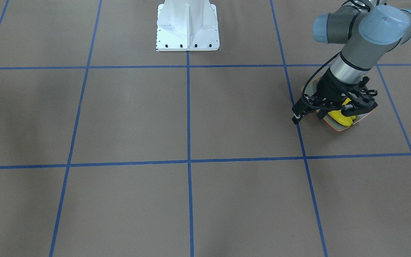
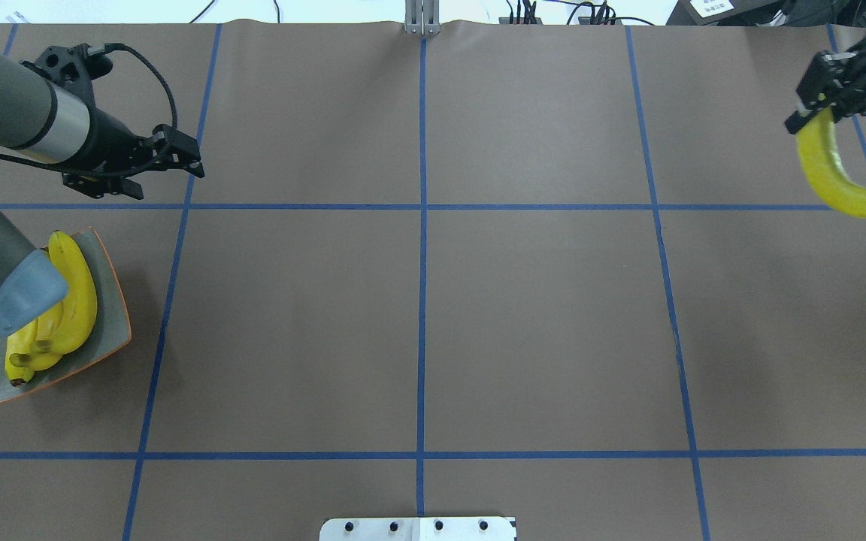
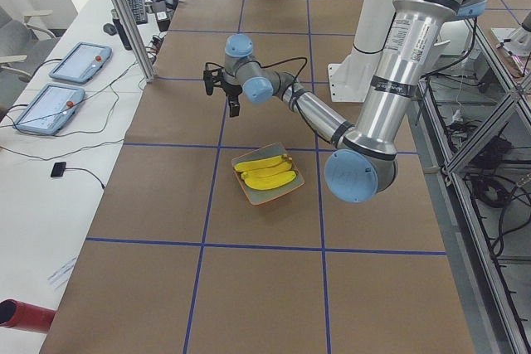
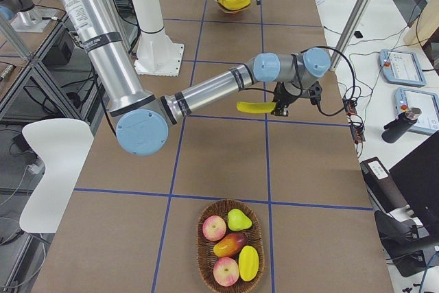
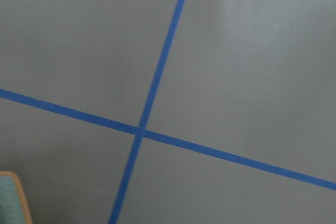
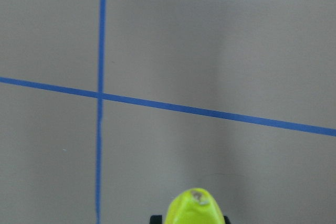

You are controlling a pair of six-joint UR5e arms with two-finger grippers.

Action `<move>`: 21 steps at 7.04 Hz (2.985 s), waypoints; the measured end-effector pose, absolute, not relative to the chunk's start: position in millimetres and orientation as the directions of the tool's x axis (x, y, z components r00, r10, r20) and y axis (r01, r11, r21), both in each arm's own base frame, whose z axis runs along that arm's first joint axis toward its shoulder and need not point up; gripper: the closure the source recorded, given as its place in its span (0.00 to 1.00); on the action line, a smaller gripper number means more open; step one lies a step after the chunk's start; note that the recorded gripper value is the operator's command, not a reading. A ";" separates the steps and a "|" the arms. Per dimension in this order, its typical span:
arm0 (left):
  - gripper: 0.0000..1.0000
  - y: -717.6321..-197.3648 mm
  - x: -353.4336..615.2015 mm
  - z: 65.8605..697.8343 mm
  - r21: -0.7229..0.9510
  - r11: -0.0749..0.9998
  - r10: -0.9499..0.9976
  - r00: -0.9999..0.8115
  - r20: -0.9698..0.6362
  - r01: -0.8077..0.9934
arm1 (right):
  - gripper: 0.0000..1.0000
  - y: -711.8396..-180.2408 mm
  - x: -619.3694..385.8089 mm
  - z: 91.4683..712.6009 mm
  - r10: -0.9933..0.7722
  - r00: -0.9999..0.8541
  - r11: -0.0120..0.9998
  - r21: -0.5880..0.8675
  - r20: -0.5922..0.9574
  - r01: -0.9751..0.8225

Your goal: Transfer all bananas from basket to plate

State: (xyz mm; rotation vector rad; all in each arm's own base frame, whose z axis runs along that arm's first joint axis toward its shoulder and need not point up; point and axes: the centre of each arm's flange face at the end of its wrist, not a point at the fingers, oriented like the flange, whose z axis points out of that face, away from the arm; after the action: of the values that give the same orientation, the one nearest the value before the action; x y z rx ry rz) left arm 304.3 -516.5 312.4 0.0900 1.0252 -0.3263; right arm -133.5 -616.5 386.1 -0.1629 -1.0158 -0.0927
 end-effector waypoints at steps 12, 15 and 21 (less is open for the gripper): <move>0.00 -421.8 382.0 146.5 -0.332 0.940 -0.329 -0.056 -0.943 0.079 | 1.00 -527.0 -390.8 155.0 0.231 0.379 0.971 -0.240 0.896 -0.024; 0.00 -398.5 401.6 123.9 -0.287 0.958 -0.285 -0.097 -0.954 0.011 | 1.00 -505.2 -406.2 143.0 0.176 0.344 0.979 -0.201 0.922 0.036; 0.00 -382.7 444.9 112.3 -0.262 0.964 -0.265 -0.082 -0.961 -0.039 | 1.00 -493.0 -402.5 131.5 0.152 0.319 0.980 -0.185 0.935 0.073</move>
State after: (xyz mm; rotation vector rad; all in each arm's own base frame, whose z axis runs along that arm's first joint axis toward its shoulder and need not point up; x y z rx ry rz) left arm 444.9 -382.7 112.3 -0.2346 1.6475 -0.1897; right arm -402.5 -493.0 131.5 -0.2066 -1.2476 0.0530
